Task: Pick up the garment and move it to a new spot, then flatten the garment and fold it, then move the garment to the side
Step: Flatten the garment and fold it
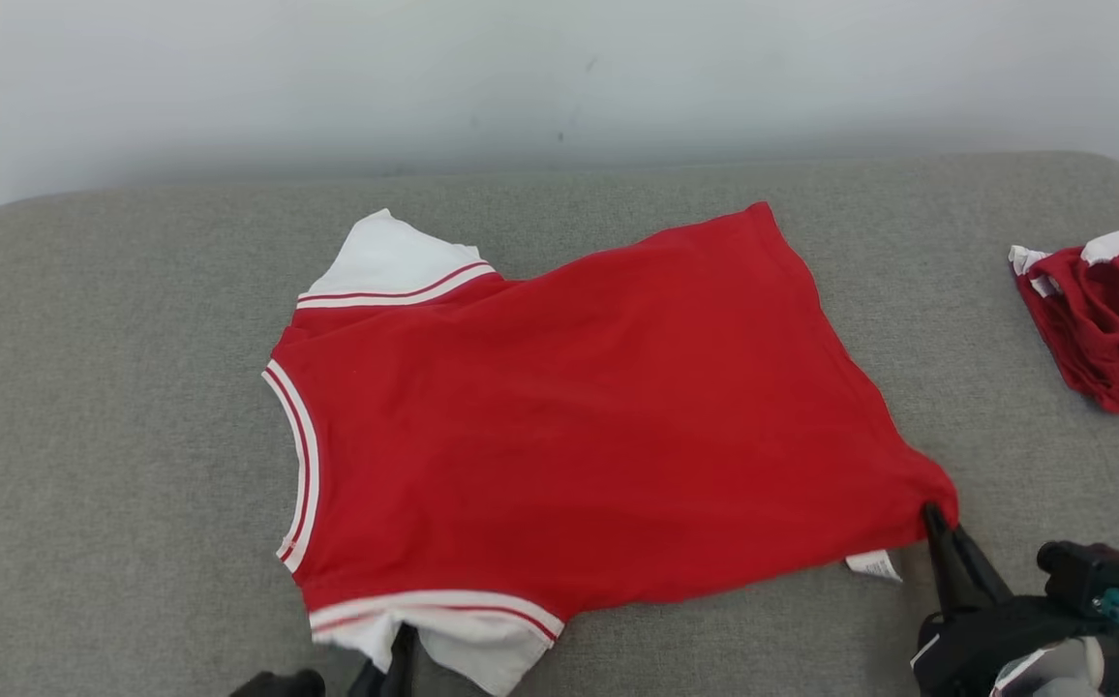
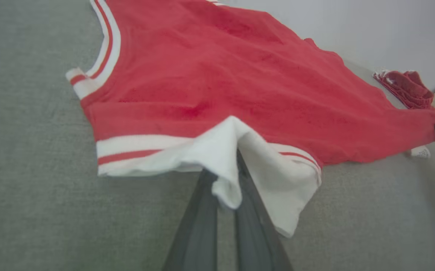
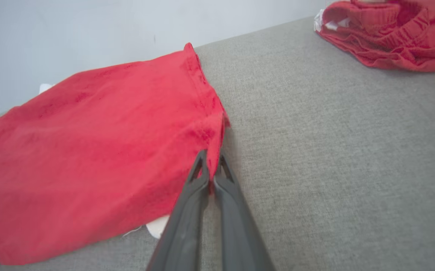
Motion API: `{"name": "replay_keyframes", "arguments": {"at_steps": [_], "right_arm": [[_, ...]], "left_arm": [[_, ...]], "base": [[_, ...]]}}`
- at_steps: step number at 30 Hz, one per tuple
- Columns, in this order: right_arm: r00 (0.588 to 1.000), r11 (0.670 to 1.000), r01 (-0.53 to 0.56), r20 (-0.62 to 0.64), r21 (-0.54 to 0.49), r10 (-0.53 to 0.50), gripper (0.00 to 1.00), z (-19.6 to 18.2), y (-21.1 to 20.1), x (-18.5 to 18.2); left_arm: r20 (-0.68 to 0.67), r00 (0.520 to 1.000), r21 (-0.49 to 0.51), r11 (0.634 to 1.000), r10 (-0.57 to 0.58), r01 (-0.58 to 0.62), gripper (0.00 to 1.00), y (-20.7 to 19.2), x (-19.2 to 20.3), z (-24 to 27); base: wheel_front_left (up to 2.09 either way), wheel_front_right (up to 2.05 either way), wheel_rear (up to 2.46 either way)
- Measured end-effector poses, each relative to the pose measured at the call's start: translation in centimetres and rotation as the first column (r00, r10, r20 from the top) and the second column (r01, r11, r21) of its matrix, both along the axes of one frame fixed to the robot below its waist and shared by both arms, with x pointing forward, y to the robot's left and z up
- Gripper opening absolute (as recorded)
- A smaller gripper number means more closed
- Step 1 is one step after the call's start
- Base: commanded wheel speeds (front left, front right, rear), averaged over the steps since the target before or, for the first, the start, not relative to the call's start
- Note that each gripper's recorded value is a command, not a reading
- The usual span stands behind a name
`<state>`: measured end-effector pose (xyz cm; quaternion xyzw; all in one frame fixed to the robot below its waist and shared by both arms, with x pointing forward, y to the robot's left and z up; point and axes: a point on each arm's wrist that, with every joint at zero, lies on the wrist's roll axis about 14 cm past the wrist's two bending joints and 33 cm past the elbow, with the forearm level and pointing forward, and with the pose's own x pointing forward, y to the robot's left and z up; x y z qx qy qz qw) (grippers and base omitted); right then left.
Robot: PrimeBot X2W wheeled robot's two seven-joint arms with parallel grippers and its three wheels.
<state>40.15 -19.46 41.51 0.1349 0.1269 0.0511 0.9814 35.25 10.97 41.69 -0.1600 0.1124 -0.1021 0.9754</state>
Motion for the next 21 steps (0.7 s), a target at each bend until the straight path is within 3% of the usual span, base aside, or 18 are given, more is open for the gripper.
{"name": "replay_keyframes", "arguments": {"at_steps": [9,14,20,21], "right_arm": [[0.978,0.996,-0.044,0.204,0.076,0.028,0.00,6.8,1.1,3.8],[0.943,0.994,-0.097,0.323,0.059,0.073,0.00,12.1,1.3,8.9],[0.878,0.991,-0.119,0.472,0.061,0.077,0.00,20.8,0.7,16.9],[0.878,0.991,-0.119,0.472,0.061,0.077,0.00,20.8,0.7,16.9]], "left_arm": [[0.279,0.959,-0.012,0.999,-0.047,0.052,0.00,0.1,7.4,9.8],[0.400,0.913,-0.030,0.994,-0.083,0.104,0.00,-0.1,13.8,17.2],[0.539,0.837,0.033,0.995,-0.094,0.091,0.00,1.0,22.4,27.3],[0.539,0.837,0.033,0.995,-0.094,0.091,0.00,1.0,22.4,27.3]], "base": [[0.00,0.00,0.00],[0.00,0.00,0.00],[0.00,0.00,0.00],[0.00,0.00,0.00]]}}
